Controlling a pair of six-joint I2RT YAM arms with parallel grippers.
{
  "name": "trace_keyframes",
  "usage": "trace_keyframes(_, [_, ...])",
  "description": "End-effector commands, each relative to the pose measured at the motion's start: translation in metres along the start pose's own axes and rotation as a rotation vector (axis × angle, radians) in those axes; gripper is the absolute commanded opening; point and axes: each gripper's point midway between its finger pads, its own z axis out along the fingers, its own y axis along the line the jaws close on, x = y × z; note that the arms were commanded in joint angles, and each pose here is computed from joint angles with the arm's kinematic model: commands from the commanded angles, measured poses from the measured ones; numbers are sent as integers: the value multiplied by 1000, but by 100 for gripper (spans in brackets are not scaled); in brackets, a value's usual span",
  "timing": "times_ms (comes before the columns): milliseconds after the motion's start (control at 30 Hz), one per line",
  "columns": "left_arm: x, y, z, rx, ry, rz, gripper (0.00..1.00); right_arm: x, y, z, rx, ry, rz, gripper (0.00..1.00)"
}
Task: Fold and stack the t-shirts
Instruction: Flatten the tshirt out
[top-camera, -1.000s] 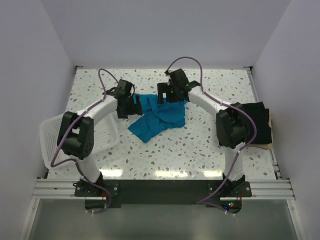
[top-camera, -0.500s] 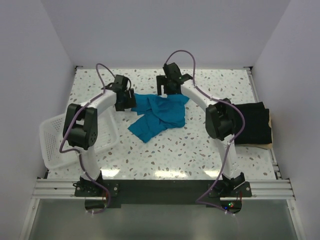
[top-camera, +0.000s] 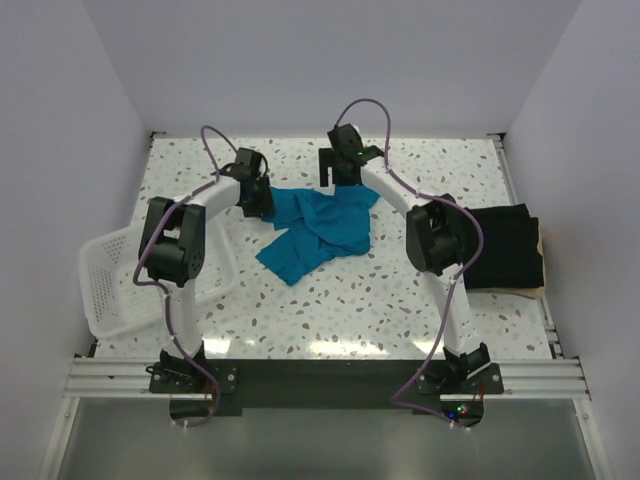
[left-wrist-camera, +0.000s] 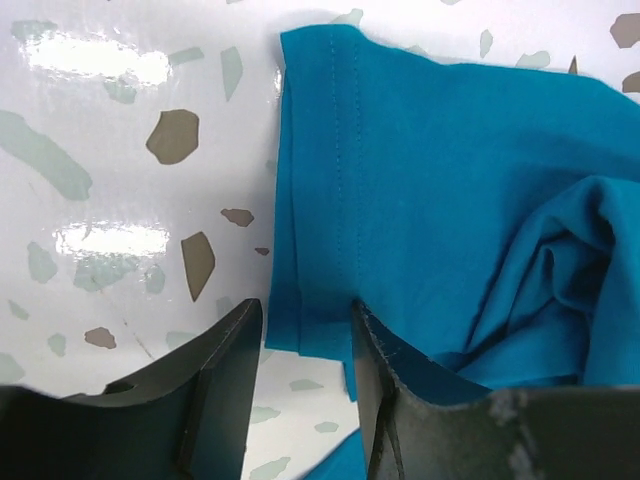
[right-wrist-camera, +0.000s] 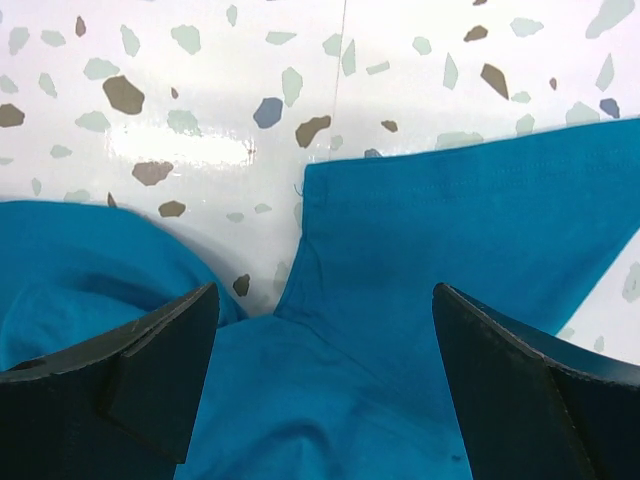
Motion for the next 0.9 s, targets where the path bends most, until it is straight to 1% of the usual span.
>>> trace_keyframes(0, [-10, -8, 8, 30, -20, 1, 43, -17, 1, 4, -2, -40, -1, 91])
trace_keyframes(33, [-8, -8, 10, 35, -13, -1, 42, -11, 0, 12, 5, -24, -11, 91])
trace_keyframes(100, [-6, -10, 12, 45, -4, -5, 34, -14, 1, 16, 8, -27, -12, 90])
trace_keyframes(133, [-4, -10, 14, 50, 6, -10, 30, -7, -1, 25, 16, -10, -16, 90])
trace_keyframes(167, [-2, -10, 15, 51, 12, -12, 23, -10, 0, 26, 14, -15, -13, 89])
trace_keyframes(233, [-1, -10, 16, 53, 17, -16, 18, -9, -2, 33, 21, -17, -12, 87])
trace_keyframes(267, [-2, -10, 15, 53, 16, -16, 13, -8, -3, 35, 22, -16, -10, 86])
trace_keyframes(367, [-3, -10, 11, 55, 22, -19, 4, -13, -3, 36, 14, -33, 6, 83])
trace_keyframes(467, [-4, -10, 6, 58, 20, -23, 0, -18, -4, 39, 20, -54, 1, 79])
trace_keyframes(567, [-5, -11, 2, 69, 23, -28, 0, -12, -8, 48, 36, -29, -13, 73])
trace_keyframes(600, [-7, -12, 1, 73, 20, -29, 0, -7, -11, 54, 44, -13, -15, 70])
trace_keyframes(633, [-8, -11, 0, 72, 19, -34, 0, -5, -12, 55, 46, -6, -16, 65])
trace_keyframes(700, [-12, -12, -4, 77, 11, -34, 0, 1, -16, 60, 51, 10, -15, 59])
trace_keyframes(733, [-14, -10, -5, 76, 7, -37, 0, 5, -18, 62, 56, 24, -18, 49])
trace_keyframes(867, [-26, -9, -13, 79, -14, -49, 0, 15, -27, 67, 72, 54, -19, 29])
